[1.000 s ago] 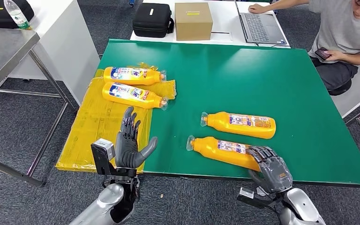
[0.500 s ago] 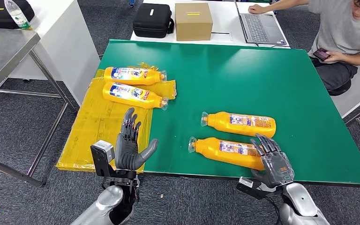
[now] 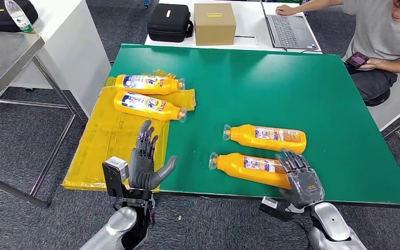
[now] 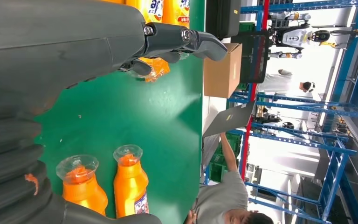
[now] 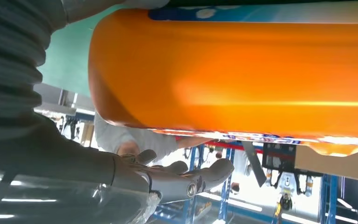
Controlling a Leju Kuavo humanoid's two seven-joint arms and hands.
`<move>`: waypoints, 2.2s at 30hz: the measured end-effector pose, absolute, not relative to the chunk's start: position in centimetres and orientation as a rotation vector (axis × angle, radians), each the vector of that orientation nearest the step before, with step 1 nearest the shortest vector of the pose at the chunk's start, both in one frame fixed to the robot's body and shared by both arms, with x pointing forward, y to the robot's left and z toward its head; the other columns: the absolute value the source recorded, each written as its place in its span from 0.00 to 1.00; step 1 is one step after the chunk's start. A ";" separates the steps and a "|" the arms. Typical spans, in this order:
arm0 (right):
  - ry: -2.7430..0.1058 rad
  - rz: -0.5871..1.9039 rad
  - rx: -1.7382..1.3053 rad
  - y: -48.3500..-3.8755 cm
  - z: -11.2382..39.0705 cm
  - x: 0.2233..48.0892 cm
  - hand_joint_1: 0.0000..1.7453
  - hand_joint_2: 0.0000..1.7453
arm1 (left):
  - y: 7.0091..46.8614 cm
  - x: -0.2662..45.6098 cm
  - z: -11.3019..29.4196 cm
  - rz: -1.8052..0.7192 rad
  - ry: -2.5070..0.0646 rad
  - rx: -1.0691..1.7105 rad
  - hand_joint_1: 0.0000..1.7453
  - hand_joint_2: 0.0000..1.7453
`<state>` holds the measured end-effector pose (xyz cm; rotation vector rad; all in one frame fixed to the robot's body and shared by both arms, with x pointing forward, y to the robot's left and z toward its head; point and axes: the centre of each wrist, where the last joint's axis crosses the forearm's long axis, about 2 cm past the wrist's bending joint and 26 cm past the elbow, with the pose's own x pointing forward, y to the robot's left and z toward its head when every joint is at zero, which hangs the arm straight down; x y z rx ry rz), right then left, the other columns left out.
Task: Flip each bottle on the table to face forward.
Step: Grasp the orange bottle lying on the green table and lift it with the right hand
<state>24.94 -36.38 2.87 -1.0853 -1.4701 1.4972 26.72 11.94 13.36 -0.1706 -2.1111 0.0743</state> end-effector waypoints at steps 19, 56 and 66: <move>-1.490 1.559 -1.026 -32.5 7.6 23.7 0.00 1.00 | 12.3 26.6 13.5 0.064 -2.121 -0.165 0.00 1.00; -1.299 1.360 -0.946 -32.0 5.3 25.8 0.00 1.00 | 11.9 27.0 14.0 0.017 -2.048 -0.249 0.00 1.00; -1.193 1.357 -0.825 -32.2 5.0 26.9 1.00 1.00 | 11.6 27.3 14.1 0.005 -2.043 -0.261 0.00 1.00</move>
